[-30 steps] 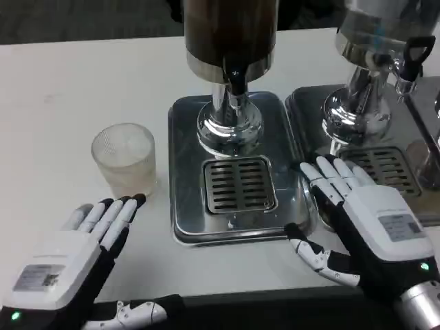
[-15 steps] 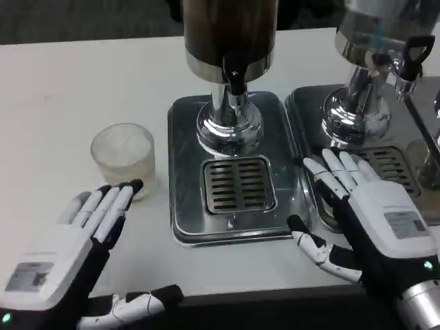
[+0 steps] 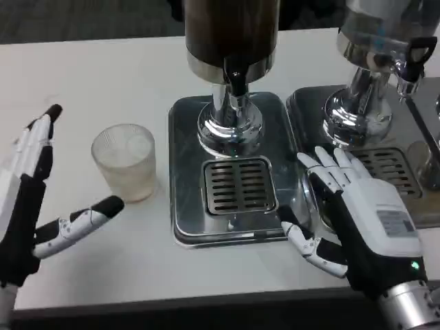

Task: Grasp the cup under the faucet to collect the drink, then remove the cup.

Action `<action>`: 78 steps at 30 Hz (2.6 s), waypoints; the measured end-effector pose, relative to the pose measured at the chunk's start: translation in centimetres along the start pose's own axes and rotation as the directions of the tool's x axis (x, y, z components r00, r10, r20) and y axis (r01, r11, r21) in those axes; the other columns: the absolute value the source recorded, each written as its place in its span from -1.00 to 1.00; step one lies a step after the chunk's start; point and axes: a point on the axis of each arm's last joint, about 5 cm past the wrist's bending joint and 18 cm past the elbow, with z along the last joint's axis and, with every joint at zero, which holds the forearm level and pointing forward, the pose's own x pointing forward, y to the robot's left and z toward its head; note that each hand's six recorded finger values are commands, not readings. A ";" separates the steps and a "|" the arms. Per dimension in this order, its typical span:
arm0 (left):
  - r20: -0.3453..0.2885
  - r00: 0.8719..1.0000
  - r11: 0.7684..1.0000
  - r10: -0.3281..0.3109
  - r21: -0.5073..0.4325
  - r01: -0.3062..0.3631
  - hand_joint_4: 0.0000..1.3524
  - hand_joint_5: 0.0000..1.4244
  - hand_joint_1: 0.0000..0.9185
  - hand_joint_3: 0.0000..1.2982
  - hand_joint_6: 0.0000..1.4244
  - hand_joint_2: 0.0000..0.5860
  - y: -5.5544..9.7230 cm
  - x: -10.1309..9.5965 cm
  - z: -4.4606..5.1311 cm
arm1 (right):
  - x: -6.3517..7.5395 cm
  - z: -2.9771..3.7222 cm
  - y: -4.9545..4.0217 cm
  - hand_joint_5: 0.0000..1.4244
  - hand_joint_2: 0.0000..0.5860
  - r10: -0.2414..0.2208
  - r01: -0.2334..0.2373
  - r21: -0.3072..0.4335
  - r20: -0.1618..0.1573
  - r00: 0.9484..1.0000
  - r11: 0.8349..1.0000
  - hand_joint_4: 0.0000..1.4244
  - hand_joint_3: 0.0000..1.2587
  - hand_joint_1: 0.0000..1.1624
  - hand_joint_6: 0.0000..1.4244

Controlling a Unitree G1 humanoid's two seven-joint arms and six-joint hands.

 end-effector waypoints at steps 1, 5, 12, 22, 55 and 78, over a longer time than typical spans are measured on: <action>-0.021 1.000 1.000 0.005 -0.004 -0.005 -1.00 -0.95 -0.76 -1.00 -0.87 -1.00 -0.2 0.8 -0.47 | 0.1 0.16 0.09 -1.00 0.52 -0.003 0.003 0.007 0.002 1.000 1.000 -0.87 -0.74 -0.34 -1.00; -0.068 0.998 1.000 -0.011 0.005 0.011 -1.00 -0.89 -0.71 -1.00 -0.82 -1.00 -1.1 2.7 -1.45 | 0.1 0.52 0.35 -1.00 0.51 -0.006 0.006 0.021 0.010 1.000 1.000 -0.85 -0.73 -0.34 -1.00; -0.128 0.988 0.995 -0.081 0.044 0.088 -1.00 -0.80 -0.66 -1.00 -0.76 -1.00 -2.3 4.6 -2.43 | 0.2 1.24 0.78 -1.00 0.51 -0.022 0.021 0.047 0.014 1.000 0.999 -0.82 -0.70 -0.33 -1.00; -0.152 0.975 0.983 -0.161 0.059 0.171 -1.00 -0.70 -0.56 -1.00 -0.66 -0.98 -2.9 6.8 -2.26 | 0.4 2.04 0.84 -0.97 0.51 -0.038 0.035 0.066 0.046 0.998 0.997 -0.79 -0.68 -0.33 -1.00; -0.178 0.934 0.950 -0.311 -0.090 0.299 -0.74 -0.41 -0.11 -0.72 -0.42 -0.74 -4.8 9.8 0.04 | 0.4 3.35 0.87 -0.86 0.46 -0.002 -0.007 0.087 0.108 0.994 0.996 -0.66 -0.64 -0.34 -0.98; -0.186 0.940 0.929 -0.286 -0.295 0.224 0.22 0.48 0.45 0.11 0.83 -1.00 -6.0 9.4 0.83 | 0.6 3.75 0.45 -0.83 0.51 0.027 -0.042 0.102 0.136 0.990 0.994 -0.59 -0.55 -0.29 -0.99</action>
